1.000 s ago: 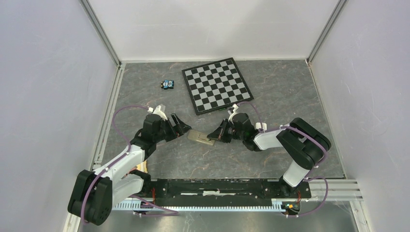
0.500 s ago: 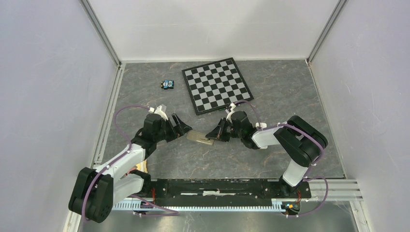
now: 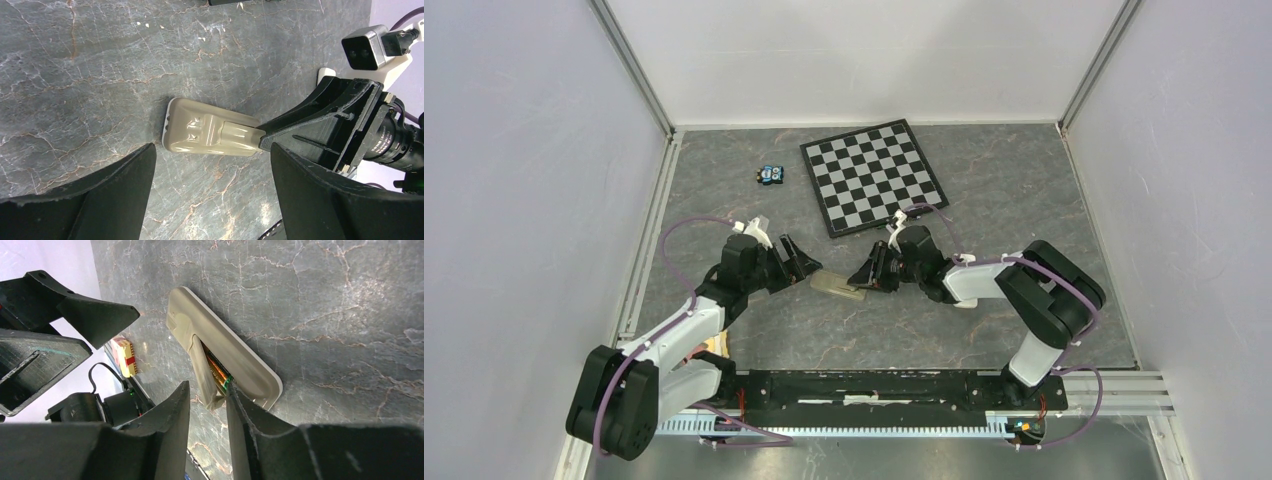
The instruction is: Load the batteries into the remote control
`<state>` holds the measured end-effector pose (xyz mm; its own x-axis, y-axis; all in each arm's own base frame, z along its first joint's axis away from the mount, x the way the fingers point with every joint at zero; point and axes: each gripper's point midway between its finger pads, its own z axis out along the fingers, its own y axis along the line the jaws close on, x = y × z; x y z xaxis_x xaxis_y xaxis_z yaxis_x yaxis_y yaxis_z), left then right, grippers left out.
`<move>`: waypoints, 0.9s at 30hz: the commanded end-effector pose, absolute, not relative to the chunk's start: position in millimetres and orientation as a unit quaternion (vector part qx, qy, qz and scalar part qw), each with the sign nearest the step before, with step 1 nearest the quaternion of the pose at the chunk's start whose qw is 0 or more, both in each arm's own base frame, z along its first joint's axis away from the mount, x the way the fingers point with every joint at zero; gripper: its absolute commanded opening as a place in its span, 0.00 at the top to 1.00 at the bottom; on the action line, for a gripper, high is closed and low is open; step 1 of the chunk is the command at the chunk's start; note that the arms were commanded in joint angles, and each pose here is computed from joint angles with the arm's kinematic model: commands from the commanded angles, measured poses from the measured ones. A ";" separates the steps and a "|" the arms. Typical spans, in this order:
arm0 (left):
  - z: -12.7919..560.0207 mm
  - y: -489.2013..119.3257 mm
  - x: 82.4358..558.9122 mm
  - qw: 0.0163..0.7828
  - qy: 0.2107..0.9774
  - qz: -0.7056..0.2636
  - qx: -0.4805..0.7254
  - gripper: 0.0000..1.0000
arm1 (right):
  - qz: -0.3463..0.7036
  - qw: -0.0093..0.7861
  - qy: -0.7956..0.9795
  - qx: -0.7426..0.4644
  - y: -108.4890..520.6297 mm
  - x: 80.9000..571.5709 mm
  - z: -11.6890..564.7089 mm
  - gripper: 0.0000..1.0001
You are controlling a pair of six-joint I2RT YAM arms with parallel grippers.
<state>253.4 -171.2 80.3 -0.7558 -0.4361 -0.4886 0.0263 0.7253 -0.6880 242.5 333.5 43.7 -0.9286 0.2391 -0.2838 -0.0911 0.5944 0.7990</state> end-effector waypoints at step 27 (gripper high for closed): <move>95.3 -170.4 268.3 0.362 0.859 -0.347 -0.102 0.11 | 0.419 0.251 0.872 -0.002 326.7 256.3 70.9 0.77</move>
